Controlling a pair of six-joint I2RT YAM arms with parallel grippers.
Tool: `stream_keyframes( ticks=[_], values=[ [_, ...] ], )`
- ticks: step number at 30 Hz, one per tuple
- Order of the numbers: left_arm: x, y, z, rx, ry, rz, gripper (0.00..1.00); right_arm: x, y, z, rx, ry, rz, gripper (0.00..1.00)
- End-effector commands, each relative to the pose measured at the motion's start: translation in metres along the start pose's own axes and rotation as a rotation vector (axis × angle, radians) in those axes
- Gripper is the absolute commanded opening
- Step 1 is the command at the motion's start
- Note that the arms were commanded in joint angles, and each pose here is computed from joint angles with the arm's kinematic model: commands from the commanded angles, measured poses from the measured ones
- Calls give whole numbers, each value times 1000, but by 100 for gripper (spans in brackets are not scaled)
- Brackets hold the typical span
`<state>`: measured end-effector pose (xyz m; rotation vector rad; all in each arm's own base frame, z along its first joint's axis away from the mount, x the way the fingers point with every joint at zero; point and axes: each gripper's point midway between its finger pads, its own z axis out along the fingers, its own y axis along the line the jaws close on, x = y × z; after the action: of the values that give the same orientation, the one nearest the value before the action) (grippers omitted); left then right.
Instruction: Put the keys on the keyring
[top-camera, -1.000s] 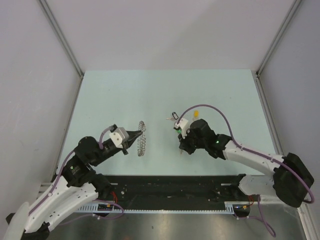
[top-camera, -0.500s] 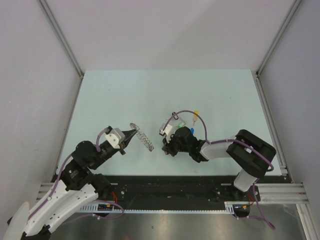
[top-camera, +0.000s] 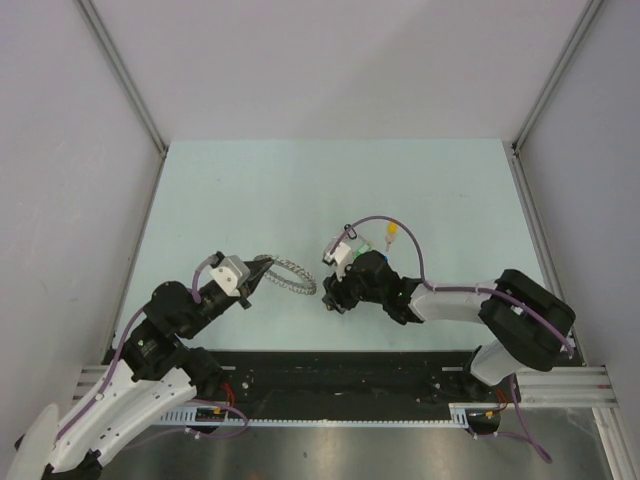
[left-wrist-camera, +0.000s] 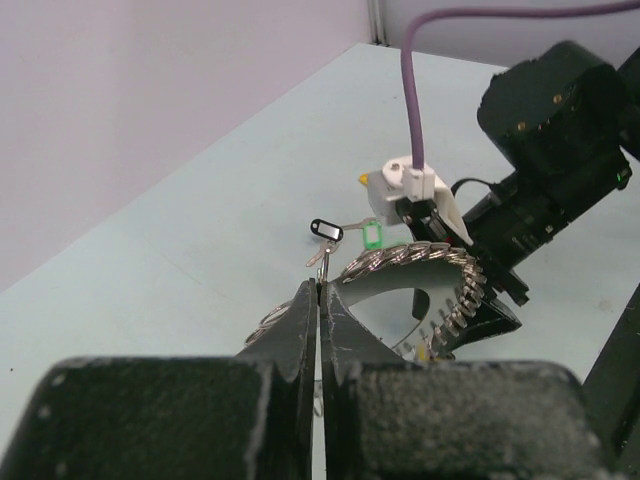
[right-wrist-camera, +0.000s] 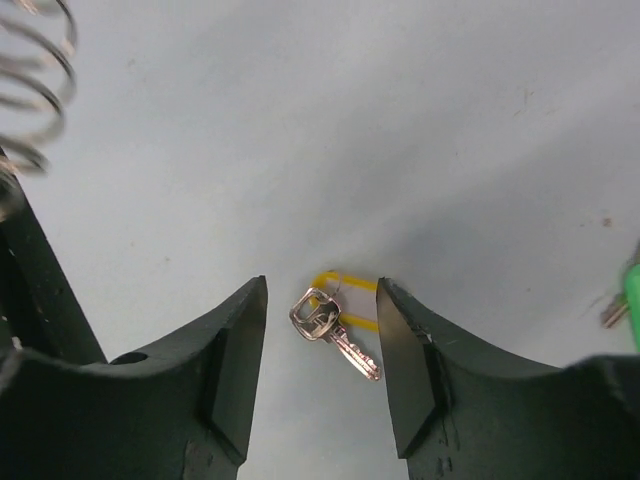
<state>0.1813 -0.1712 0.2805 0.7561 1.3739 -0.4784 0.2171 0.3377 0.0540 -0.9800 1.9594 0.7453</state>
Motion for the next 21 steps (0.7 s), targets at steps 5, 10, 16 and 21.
stream_keyframes(
  ticks=[5, 10, 16, 21],
  values=[
    [-21, 9, -1, -47, -88, -11, 0, -31, -8, -31, 74, 175, 136, 59],
    [-24, 16, -7, -89, -112, -16, 0, -35, -13, -37, 72, 279, 294, 58],
    [-26, 17, -8, -91, -121, -11, 0, -31, -7, -24, 43, 390, 369, 55],
    [-24, 17, -7, -91, -113, -9, 0, -10, -4, -9, 15, 521, 436, 48]
  ],
)
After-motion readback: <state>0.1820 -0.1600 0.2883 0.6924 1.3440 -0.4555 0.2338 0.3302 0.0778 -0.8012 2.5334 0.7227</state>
